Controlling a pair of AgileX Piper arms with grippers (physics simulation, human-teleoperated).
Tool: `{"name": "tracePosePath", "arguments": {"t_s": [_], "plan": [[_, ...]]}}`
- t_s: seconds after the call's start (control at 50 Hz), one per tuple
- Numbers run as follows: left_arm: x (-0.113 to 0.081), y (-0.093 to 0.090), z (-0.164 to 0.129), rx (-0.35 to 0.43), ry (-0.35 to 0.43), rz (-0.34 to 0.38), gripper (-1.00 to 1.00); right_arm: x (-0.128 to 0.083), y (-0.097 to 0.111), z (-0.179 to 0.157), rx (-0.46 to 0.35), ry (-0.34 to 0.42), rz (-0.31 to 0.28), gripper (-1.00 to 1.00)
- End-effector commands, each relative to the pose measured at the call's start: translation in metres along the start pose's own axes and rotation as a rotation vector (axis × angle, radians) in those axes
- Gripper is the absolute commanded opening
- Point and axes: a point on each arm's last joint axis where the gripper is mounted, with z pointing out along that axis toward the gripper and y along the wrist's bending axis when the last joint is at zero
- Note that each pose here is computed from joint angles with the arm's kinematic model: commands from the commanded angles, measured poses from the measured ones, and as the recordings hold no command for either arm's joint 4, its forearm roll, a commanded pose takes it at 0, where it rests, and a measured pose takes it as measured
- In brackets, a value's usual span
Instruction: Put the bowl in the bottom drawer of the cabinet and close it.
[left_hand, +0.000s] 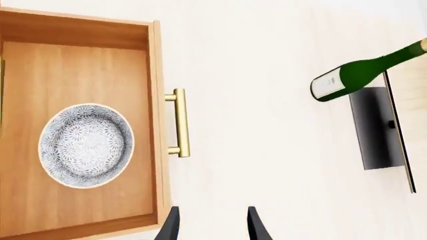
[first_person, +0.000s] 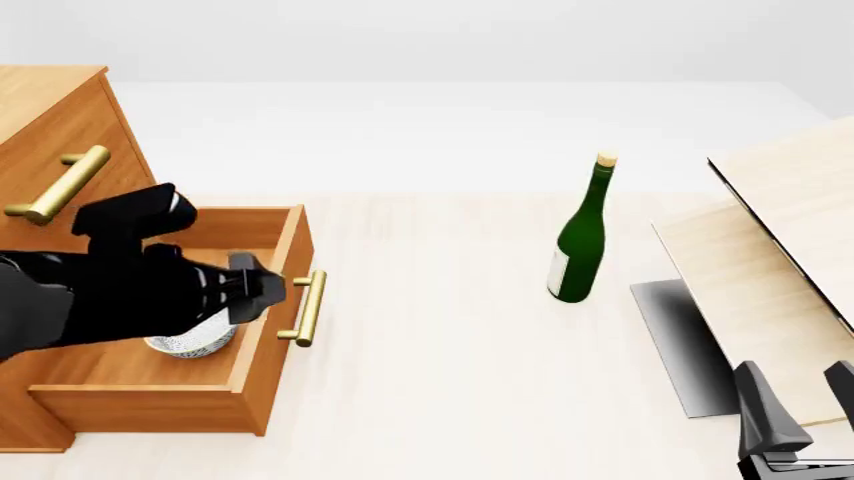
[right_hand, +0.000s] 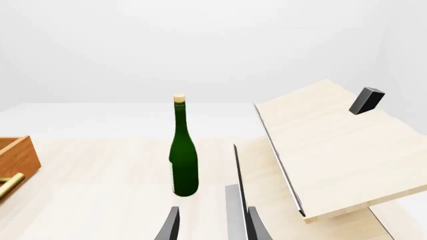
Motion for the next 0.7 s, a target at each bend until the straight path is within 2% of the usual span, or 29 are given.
{"name": "tracePosePath", "arguments": {"t_s": [0.02,0.2,0.4,0.6,0.7], "plan": [[-0.002,-0.004,0.033,-0.006,0.03,-0.055,1.0,0.0,0.0,0.0,0.0,0.0,0.0,1.0],[0.005,-0.014,0.048,0.01,0.067,-0.061,1.0,0.0,0.0,0.0,0.0,0.0,0.0,1.0],[0.002,-0.018,0.059,0.012,0.073,-0.07,1.0,0.0,0.0,0.0,0.0,0.0,0.0,1.0],[0.008,-0.024,0.077,0.018,0.098,-0.082,1.0,0.0,0.0,0.0,0.0,0.0,0.0,1.0],[0.019,-0.033,0.086,0.039,0.12,-0.092,1.0,0.0,0.0,0.0,0.0,0.0,0.0,1.0]]}}
